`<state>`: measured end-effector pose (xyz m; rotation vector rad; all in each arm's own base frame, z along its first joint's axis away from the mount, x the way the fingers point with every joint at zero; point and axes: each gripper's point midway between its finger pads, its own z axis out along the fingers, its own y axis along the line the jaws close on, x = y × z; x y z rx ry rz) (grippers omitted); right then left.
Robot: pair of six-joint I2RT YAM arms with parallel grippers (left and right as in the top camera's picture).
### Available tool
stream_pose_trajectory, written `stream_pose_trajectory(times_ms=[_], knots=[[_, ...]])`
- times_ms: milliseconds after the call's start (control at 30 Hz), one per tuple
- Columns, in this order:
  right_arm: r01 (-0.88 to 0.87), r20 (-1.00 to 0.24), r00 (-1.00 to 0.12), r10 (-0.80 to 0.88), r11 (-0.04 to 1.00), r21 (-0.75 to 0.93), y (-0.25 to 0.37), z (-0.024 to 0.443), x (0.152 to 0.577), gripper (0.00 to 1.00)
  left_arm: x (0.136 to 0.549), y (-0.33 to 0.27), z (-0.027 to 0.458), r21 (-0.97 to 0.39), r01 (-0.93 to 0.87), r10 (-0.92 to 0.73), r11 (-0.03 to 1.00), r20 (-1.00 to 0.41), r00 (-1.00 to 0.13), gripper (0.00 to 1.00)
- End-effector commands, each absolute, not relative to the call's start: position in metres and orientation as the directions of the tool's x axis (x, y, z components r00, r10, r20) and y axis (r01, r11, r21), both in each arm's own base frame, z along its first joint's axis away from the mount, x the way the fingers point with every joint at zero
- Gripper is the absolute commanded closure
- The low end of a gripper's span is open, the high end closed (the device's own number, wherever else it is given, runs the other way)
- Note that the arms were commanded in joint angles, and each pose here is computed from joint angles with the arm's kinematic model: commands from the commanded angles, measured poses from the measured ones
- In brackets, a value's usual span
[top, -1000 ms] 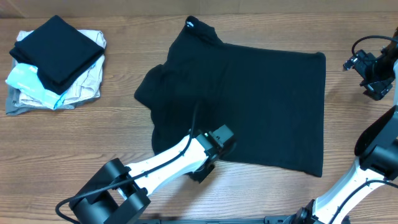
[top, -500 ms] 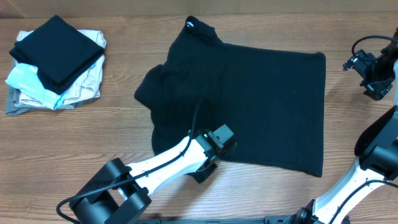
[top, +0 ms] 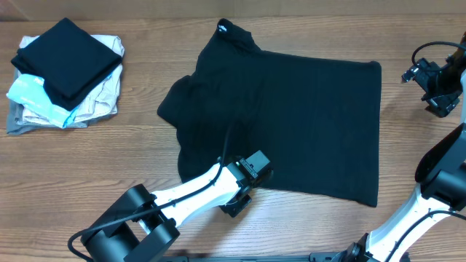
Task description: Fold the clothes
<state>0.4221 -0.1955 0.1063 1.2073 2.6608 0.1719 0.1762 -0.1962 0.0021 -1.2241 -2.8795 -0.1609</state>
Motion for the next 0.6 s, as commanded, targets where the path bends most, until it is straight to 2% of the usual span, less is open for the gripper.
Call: stream_pose_trajectory(times_ms=[0,167,333,567], knots=[[0.725,-0.174,-0.633,0.755,0.656,0.211,-0.194,0.12,0.424,0.0,0.175,-0.196,-0.001,0.087,0.728,0.727,0.68,0.052,-0.685,0.83],[0.725,-0.174,-0.633,0.755,0.656,0.211,-0.194,0.12,0.424,0.0,0.175,-0.195,0.001,0.093,0.728,0.727,0.679,0.057,-0.685,0.96],[0.725,-0.174,-0.633,0.755,0.656,0.211,-0.194,0.12,0.424,0.0,0.183,-0.197,0.017,0.113,0.724,0.723,0.68,0.06,-0.688,0.96],[0.725,-0.174,-0.633,0.755,0.656,0.211,-0.194,0.12,0.424,0.0,0.213,-0.198,0.048,0.191,0.71,0.721,0.678,0.02,-0.693,0.95]])
